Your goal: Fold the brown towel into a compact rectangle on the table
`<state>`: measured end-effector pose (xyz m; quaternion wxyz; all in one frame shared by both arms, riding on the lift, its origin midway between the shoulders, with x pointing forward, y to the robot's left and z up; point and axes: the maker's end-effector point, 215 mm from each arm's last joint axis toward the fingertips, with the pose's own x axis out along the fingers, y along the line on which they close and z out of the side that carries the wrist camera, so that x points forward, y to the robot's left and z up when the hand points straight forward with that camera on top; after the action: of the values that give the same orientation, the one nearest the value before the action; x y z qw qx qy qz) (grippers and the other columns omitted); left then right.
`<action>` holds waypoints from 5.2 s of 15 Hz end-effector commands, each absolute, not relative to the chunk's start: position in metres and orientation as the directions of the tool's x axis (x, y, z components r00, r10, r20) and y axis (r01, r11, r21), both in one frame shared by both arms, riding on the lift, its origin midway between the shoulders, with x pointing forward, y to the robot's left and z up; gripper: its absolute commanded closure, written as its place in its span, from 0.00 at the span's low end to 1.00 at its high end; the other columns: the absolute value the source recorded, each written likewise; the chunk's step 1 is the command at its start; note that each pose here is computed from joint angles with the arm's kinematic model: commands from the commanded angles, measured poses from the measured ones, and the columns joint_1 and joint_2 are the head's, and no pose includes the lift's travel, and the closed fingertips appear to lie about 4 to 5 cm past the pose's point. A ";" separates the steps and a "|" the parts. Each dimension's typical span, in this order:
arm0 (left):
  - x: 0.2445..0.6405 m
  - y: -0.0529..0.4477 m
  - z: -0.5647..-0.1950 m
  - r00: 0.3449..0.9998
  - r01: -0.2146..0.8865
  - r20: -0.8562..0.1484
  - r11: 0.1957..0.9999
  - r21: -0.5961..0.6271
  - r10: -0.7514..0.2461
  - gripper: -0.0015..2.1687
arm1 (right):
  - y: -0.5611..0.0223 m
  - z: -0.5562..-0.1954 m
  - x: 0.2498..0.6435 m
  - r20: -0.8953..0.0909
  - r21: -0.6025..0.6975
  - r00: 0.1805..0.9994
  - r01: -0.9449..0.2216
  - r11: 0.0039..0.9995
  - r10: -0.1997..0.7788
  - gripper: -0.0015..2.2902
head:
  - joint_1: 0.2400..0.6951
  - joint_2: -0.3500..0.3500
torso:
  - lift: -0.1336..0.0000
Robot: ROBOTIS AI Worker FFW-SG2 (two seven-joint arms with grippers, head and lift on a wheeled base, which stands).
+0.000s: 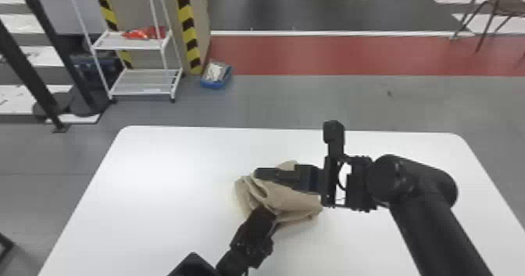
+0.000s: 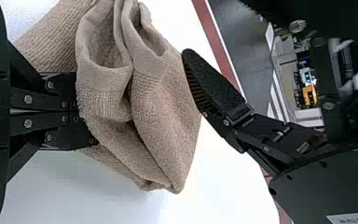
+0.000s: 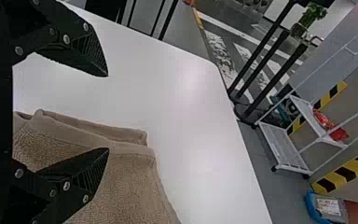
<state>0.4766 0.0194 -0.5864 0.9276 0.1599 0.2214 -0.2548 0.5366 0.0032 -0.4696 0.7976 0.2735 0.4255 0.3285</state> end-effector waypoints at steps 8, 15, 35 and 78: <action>0.470 0.044 -0.573 0.793 0.500 -0.484 0.849 0.171 -0.370 0.75 | -0.017 -0.469 0.484 -0.450 0.760 0.455 -0.256 0.597 0.769 0.22 | 1.00 0.55 | 1.00; 0.488 0.112 -0.548 0.846 0.404 -0.454 0.891 0.207 -0.279 0.75 | -0.028 -0.479 0.433 -0.456 0.783 0.429 -0.223 0.581 0.779 0.37 | 1.00 0.58 | 1.00; 0.529 0.180 -0.514 0.899 0.306 -0.385 0.929 0.209 -0.210 0.75 | -0.123 -0.557 0.449 -0.642 0.495 0.598 -0.154 0.855 0.480 0.37 | 1.00 0.61 | 1.00; 0.576 0.112 -0.547 0.823 0.501 -0.429 0.832 0.237 -0.373 0.75 | -0.289 -0.463 0.392 -0.398 0.366 0.871 -0.138 0.920 0.289 0.62 | 1.00 0.22 | 1.00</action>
<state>0.5815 0.1132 -0.5408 0.9417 0.1679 0.1809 -0.2288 0.3936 -0.2908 -0.4644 0.9529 0.1639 0.2299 0.1105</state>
